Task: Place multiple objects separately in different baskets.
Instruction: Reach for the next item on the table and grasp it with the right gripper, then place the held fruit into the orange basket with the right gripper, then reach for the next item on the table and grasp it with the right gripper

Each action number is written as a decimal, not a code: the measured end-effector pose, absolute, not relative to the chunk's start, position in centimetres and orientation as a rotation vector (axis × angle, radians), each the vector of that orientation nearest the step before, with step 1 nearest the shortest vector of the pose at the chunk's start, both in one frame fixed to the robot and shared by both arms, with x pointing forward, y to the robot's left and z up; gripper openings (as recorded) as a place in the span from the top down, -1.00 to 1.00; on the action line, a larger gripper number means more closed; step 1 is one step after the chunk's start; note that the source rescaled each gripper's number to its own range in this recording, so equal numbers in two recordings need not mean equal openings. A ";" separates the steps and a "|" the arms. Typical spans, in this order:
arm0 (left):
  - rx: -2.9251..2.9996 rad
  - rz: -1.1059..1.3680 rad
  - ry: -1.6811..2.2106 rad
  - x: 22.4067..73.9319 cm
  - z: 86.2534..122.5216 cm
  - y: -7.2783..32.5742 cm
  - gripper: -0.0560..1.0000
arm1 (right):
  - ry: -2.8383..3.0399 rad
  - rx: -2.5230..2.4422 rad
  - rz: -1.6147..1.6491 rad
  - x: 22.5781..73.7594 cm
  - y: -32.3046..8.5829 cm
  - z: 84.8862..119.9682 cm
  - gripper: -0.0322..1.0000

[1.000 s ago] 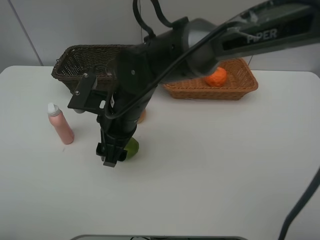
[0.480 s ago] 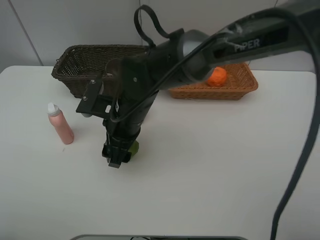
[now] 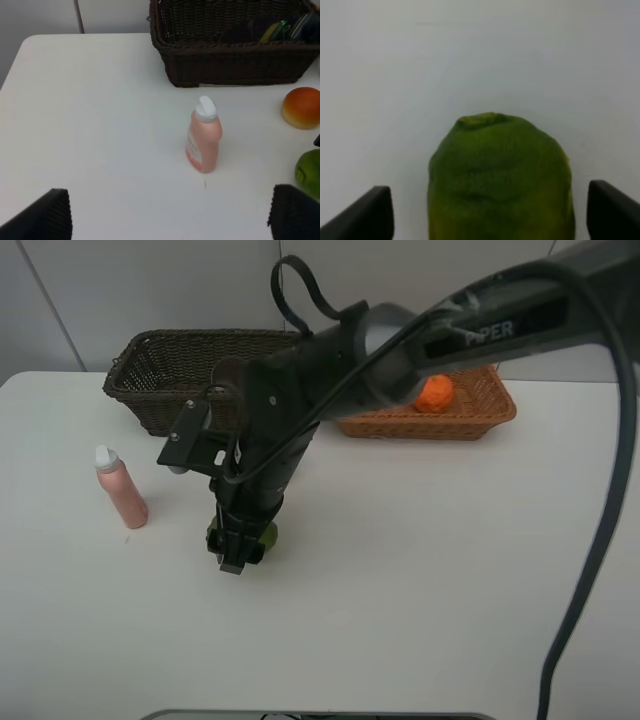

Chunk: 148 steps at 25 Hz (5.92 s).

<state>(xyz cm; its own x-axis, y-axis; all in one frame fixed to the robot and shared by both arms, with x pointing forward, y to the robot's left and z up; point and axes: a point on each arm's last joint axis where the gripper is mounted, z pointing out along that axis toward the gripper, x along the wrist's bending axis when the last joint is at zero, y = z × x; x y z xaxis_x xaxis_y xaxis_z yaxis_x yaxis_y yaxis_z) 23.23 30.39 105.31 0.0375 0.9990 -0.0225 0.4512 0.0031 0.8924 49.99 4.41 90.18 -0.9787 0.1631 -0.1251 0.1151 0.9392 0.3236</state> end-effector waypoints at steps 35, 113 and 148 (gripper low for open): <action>1.553 0.909 1.516 23.2 105.3 30.4 -1.00 | 2.949 0.242 0.454 50.8 4.3 86.9 -0.51; 1.553 0.909 1.516 23.2 105.3 30.4 -1.00 | 2.107 1.690 0.576 68.6 -12.1 95.2 -0.52; 1.553 0.909 1.516 23.2 105.3 30.4 -1.00 | 2.318 1.509 0.603 58.2 -8.1 98.6 -0.99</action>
